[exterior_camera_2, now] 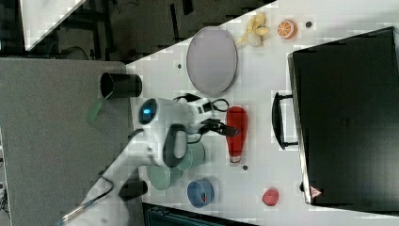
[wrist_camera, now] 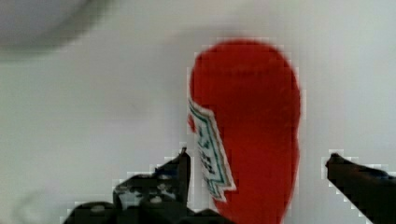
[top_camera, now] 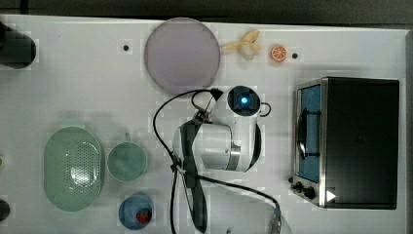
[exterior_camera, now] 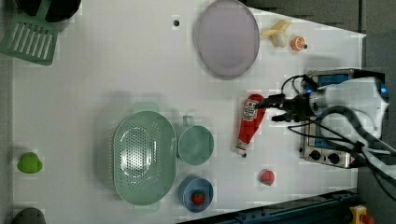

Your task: Pick ketchup from strainer and place it on the table

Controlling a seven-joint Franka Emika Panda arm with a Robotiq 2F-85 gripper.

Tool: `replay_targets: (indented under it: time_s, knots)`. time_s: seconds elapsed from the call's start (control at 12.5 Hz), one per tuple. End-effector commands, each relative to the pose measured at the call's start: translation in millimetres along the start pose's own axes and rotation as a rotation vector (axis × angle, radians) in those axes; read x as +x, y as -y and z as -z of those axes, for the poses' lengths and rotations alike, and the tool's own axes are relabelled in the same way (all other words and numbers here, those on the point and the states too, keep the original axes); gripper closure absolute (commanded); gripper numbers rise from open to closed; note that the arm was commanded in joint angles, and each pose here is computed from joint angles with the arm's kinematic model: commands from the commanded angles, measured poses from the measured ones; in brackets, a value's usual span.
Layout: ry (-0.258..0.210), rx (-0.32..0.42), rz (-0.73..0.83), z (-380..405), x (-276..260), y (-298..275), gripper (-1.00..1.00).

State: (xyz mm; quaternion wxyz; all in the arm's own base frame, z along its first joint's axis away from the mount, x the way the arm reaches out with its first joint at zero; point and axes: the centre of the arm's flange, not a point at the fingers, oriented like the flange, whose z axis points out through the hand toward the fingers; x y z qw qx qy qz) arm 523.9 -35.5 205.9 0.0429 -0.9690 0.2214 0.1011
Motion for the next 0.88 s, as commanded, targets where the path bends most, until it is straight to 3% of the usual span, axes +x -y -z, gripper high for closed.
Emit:
replay_targets:
  time_s: [0.08,0.32,0.48,0.72,0.88]
  knots:
    - [-0.212,0.019,-0.091,154.0,15.8,11.2,-1.0]
    - [-0.214,-0.002,-0.218,241.7,0.5,16.2,-1.0]
    - [-0.251,0.011,-0.288,295.4,-8.9,19.9,-1.0]
    - [-0.262,0.036,-0.375,342.6,-22.0,30.3,-1.0]
    - [-0.223,0.012,-0.384,353.2,-31.6,34.1,-1.0]
